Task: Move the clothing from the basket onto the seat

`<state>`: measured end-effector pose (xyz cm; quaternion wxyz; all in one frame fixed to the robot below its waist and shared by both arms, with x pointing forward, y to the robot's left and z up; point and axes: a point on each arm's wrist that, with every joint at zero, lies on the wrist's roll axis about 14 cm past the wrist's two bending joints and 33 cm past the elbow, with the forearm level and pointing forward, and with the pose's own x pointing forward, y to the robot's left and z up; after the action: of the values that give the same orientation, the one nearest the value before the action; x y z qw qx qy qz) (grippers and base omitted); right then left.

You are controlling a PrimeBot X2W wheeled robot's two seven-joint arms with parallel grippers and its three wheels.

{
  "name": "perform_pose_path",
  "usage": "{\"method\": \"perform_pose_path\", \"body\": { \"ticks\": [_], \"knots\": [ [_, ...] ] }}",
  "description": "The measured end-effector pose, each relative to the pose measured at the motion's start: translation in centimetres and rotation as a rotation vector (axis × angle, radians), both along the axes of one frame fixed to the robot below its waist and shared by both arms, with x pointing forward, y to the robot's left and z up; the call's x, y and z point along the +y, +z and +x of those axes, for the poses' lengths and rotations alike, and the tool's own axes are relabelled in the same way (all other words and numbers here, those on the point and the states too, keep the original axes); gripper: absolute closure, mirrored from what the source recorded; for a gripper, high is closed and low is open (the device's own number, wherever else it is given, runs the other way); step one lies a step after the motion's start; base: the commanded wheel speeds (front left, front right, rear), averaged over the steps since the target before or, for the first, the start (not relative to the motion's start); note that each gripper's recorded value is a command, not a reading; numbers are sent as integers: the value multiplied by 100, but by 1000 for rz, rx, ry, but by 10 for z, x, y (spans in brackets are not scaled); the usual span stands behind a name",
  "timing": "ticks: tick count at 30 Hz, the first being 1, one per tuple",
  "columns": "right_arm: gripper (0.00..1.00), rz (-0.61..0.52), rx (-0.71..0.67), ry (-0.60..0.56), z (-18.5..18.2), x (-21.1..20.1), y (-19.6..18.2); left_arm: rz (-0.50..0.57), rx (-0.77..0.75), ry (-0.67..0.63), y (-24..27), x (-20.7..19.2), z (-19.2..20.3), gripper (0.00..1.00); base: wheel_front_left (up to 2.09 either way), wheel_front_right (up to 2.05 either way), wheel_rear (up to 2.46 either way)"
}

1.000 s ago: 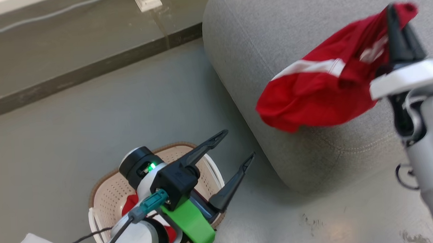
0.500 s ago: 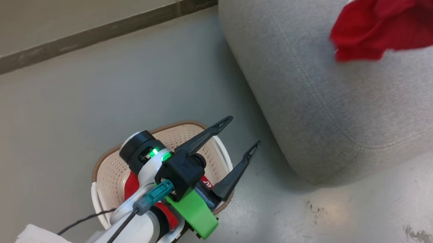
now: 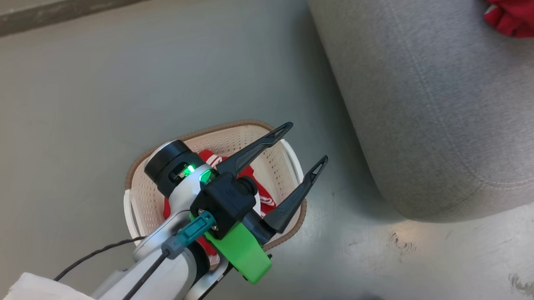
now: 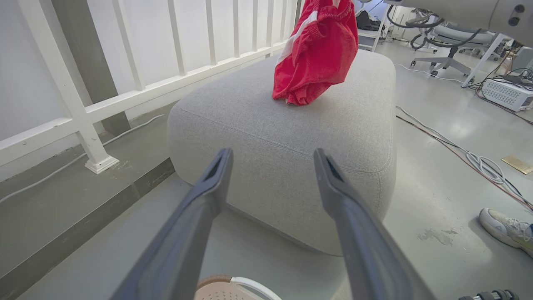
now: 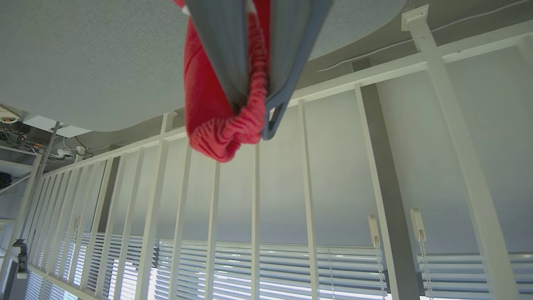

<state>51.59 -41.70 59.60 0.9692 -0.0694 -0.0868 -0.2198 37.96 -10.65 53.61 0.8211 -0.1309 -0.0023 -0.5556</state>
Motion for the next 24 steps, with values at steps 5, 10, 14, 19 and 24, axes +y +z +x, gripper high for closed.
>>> {"method": "perform_pose_path", "body": {
  "ticks": [5, 10, 14, 19, 24],
  "knots": [
    [100, 74, 88, -10, 11, 3, -49, 18, 36, 21, -16, 6, 10, 0, 0, 0, 0],
    [100, 155, 194, -25, 11, 10, -106, 28, 48, 36, -28, 10, 21, 0, 0, 0, 0],
    [100, 209, 277, -54, 0, 11, -145, 41, 68, 41, -39, 12, 24, 0, 0, 0, 0],
    [100, 262, 325, -95, -15, 5, -167, 42, 67, 40, -40, 11, 25, 0, 0, 0, 0],
    [0, 276, 337, -95, -17, 7, -171, 38, 58, 40, -39, 11, 25, 0, 0, 0, 0]
  ]
}}
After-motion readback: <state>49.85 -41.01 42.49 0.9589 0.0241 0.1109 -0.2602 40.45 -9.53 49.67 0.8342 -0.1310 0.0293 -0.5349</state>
